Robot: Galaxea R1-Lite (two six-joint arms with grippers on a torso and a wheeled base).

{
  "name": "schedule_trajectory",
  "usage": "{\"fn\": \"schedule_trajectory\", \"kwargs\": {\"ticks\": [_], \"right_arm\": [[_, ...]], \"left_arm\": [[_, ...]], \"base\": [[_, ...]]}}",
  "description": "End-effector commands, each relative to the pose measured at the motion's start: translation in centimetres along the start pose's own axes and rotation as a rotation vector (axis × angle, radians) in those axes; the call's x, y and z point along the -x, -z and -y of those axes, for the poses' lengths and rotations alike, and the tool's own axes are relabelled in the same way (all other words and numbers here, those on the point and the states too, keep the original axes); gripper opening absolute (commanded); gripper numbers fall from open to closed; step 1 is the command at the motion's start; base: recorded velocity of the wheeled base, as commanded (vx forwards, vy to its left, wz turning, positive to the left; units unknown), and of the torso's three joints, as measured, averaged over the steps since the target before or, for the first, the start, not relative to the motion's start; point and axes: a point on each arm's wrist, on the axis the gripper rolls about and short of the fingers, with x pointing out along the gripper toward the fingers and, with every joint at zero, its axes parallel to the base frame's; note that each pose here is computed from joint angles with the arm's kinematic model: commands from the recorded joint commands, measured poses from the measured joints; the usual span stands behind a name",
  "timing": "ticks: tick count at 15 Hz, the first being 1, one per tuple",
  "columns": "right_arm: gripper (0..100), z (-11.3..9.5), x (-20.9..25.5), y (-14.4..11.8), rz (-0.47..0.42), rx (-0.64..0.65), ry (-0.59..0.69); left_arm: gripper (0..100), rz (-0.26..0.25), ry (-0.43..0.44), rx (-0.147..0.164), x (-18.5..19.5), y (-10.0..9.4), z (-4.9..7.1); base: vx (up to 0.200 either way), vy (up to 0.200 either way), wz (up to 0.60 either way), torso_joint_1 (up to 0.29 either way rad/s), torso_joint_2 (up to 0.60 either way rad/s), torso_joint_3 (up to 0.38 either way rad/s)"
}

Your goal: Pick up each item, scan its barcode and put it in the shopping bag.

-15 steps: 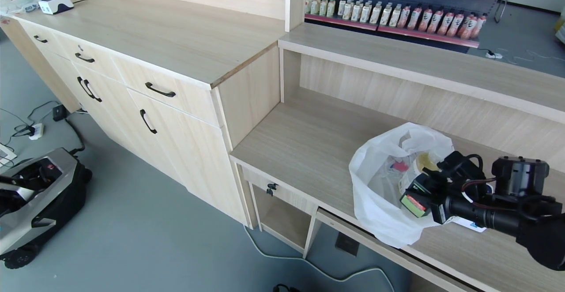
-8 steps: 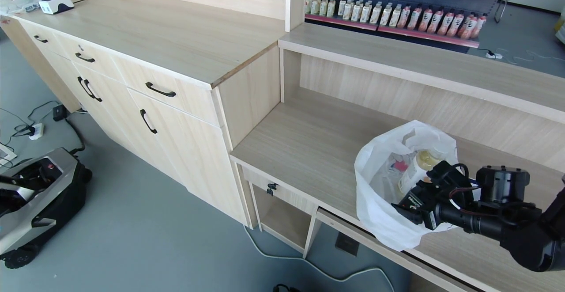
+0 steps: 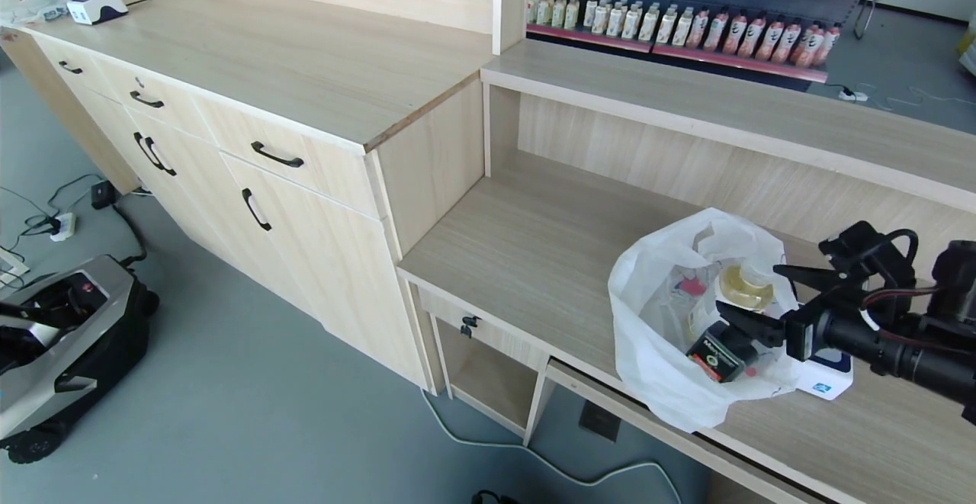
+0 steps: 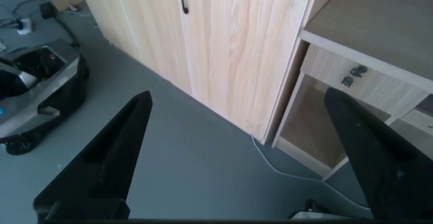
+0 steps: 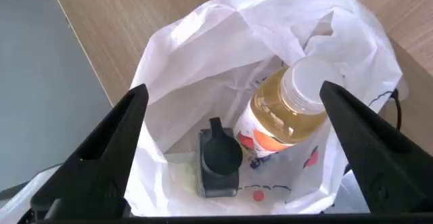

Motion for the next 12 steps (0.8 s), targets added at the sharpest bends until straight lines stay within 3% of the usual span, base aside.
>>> {"fn": "schedule_trajectory", "kwargs": {"ticks": [1, 2, 5, 9, 11, 12], "right_arm": [[100, 0.4, 8.5, -4.3, 0.108, 0.083, 0.211], [100, 0.5, 9.0, -4.4, 0.104, 0.083, 0.231], [100, 2.0, 12.0, -4.0, 0.031, 0.005, 0.519], [100, 2.3, 12.9, -1.9, -0.090, -0.067, 0.652], [100, 2.2, 13.0, -1.7, -0.096, -0.092, 0.672], [100, 1.2, 13.5, -1.2, -0.069, -0.187, 0.675]], "left_arm": [[100, 0.001, 0.000, 0.000, 0.0, 0.0, 0.0], [100, 0.001, 0.000, 0.000, 0.0, 0.0, 0.0], [100, 0.001, 0.000, 0.000, 0.0, 0.0, 0.0], [100, 0.001, 0.000, 0.000, 0.0, 0.0, 0.0], [100, 0.001, 0.000, 0.000, 0.0, 0.0, 0.0], [100, 0.001, 0.001, 0.000, 0.0, 0.0, 0.0]], "base": [[0.000, 0.000, -0.60, 0.002, 0.00, 0.002], [0.000, 0.000, -0.60, -0.002, 0.00, 0.002], [0.000, 0.000, -0.60, 0.002, 0.00, 0.004], [0.000, 0.000, -0.60, -0.002, 0.00, 0.002], [0.000, 0.000, 0.00, 0.000, 0.00, 0.000], [0.000, 0.000, 0.00, 0.000, 0.00, 0.000]]}}
